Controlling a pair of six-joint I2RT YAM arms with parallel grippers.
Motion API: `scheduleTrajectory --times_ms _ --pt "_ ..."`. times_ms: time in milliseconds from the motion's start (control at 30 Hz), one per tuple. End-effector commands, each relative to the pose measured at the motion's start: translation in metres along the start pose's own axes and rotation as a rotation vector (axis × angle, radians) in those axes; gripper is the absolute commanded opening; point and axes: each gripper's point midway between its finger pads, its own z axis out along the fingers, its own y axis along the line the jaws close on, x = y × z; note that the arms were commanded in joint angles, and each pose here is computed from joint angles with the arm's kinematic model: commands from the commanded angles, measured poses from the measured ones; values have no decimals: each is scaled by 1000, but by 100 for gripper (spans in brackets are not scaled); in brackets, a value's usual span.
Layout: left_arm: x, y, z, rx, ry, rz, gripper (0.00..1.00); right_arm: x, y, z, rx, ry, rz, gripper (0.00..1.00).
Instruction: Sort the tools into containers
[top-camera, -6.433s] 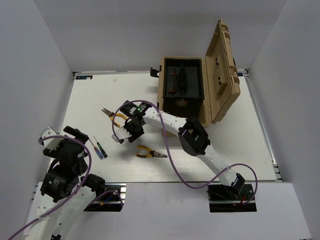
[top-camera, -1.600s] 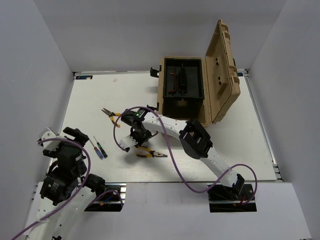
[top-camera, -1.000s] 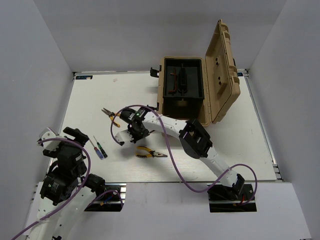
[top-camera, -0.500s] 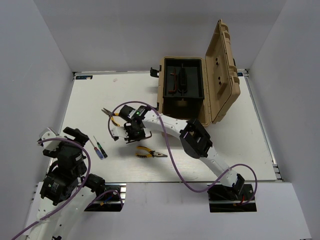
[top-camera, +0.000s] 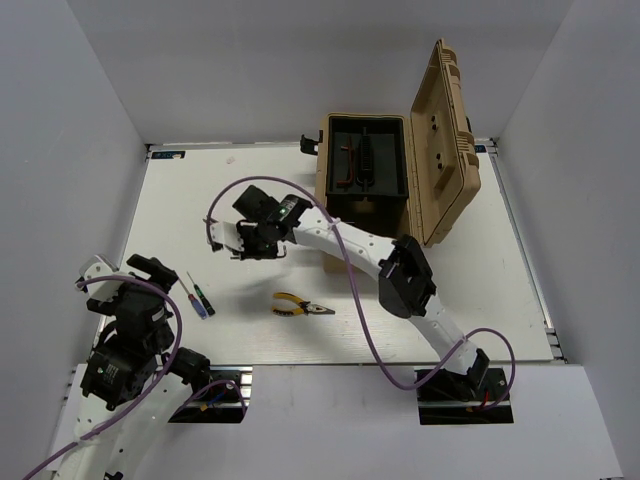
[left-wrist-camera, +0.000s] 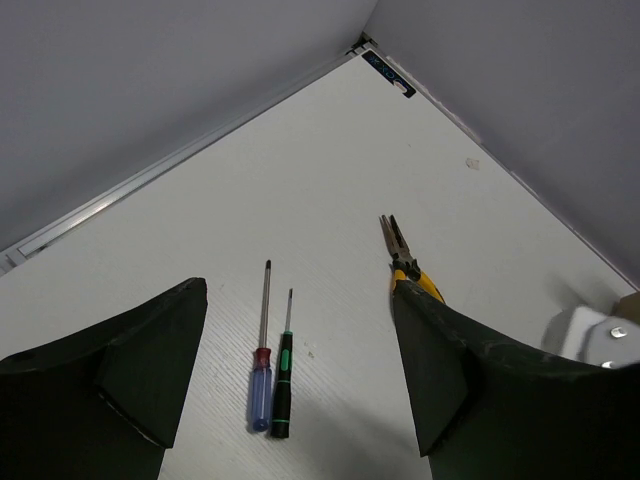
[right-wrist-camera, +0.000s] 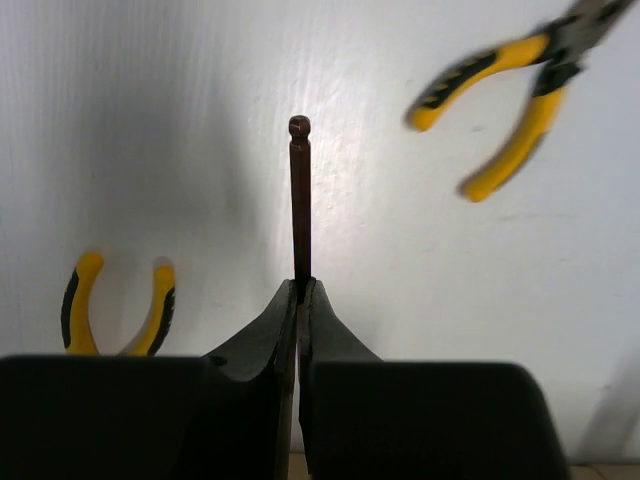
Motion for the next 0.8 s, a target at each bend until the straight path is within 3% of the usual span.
scheduleTrajectory --times_ms 0,267,467,767 --pt "-2 0 -1 3 -9 -6 85 -58 -36 -66 152 -188 16 0" --pt "-7 4 -4 20 -30 -39 84 -82 -78 -107 284 -330 152 0" --pt "-4 3 -3 24 -21 -22 84 -94 -129 -149 511 -415 231 0" --pt "-4 -2 -2 32 -16 -5 82 -49 -206 -238 861 -401 286 0"
